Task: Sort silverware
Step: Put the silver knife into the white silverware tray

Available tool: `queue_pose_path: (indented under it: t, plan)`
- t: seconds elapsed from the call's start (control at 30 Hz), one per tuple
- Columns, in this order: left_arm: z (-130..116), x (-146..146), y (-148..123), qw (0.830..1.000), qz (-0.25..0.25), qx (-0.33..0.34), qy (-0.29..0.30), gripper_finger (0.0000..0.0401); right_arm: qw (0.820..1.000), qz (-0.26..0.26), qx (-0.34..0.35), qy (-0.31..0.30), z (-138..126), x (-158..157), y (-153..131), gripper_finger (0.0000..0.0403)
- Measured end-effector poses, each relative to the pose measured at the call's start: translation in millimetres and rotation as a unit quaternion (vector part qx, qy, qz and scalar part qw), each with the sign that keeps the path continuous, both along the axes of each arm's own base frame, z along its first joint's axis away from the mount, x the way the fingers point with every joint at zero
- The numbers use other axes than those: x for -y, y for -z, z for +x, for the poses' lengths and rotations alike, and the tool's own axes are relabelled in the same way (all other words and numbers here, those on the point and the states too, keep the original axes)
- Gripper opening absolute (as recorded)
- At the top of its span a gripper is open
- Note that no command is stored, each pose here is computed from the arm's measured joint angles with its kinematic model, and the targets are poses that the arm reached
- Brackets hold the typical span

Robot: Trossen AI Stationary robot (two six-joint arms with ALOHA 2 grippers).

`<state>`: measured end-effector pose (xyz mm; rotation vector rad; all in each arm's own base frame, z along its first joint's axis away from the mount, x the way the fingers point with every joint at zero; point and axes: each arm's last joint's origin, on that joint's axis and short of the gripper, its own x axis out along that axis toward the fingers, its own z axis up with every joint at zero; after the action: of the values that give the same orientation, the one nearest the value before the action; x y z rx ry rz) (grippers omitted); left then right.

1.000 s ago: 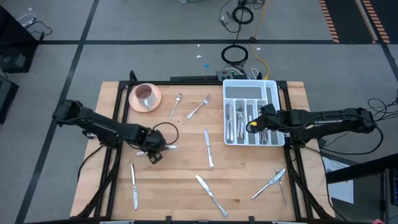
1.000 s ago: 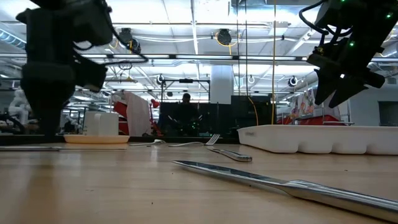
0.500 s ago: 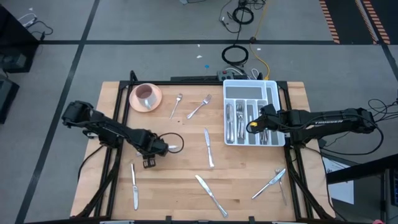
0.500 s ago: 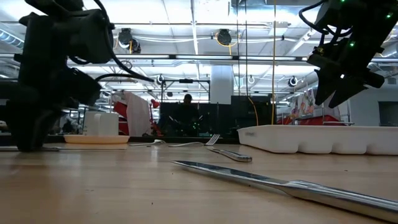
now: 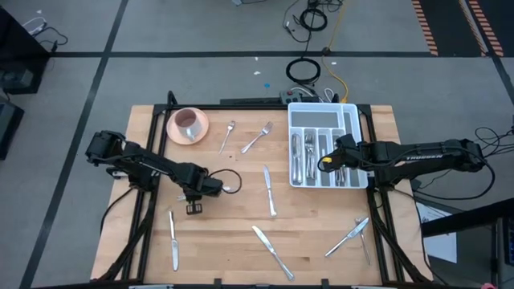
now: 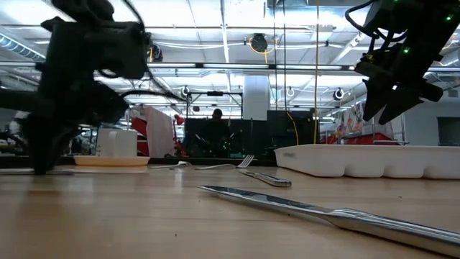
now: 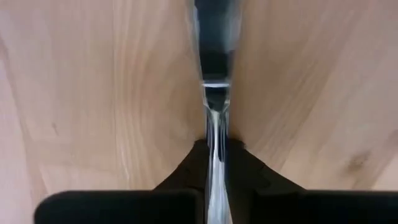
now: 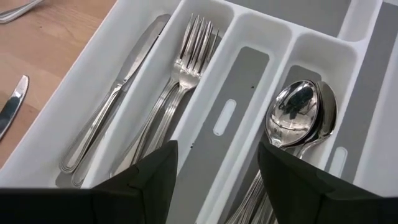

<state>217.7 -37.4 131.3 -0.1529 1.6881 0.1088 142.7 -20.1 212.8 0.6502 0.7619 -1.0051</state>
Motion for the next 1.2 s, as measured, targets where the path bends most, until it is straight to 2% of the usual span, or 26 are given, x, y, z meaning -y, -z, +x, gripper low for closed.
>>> queue_pose_path:
  t: [0.1,0.2,0.3,0.77,0.83,0.93,1.0,1.1,1.2]
  plan:
    - [17.8,-0.1,-7.3,0.998,0.004,0.062,-0.002,0.0001,1.000,-0.002,-0.003,-0.005,0.0,0.0,0.0,0.0215]
    - [21.2,-0.5,-9.5,0.997,0.004,0.072,-0.006,0.0001,1.000,-0.004,-0.001,-0.007,0.5,0.1,-0.2,0.0215]
    - [33.5,-0.8,-13.8,0.992,-0.003,0.122,-0.015,0.0001,1.000,-0.005,0.000,-0.010,1.5,0.1,-0.4,0.0215]
    - [64.8,-13.6,-47.5,0.979,0.027,0.198,-0.033,0.0001,1.000,-0.010,0.001,-0.022,3.1,0.1,-0.8,0.0215]
    - [67.7,-16.4,-52.1,0.975,0.056,0.208,-0.051,0.0001,0.999,-0.017,0.010,-0.037,6.2,0.2,-2.3,0.0215]
    - [64.6,-23.0,-51.9,0.977,0.072,0.190,-0.061,0.0002,0.995,-0.026,0.035,-0.094,17.3,-0.4,-5.5,0.0215]
    - [60.1,-26.8,-50.7,0.983,0.049,0.162,-0.066,0.0013,0.988,-0.028,0.046,-0.142,27.1,-1.4,-5.8,0.0215]
    - [50.4,-29.7,-49.2,0.991,0.024,0.109,-0.068,0.0045,0.981,-0.038,0.060,-0.182,40.1,-1.8,-4.7,0.0219]
    - [49.5,-30.1,-49.1,0.993,0.013,0.103,-0.064,0.0085,0.978,-0.047,0.065,-0.192,49.7,-1.4,-1.5,0.0222]
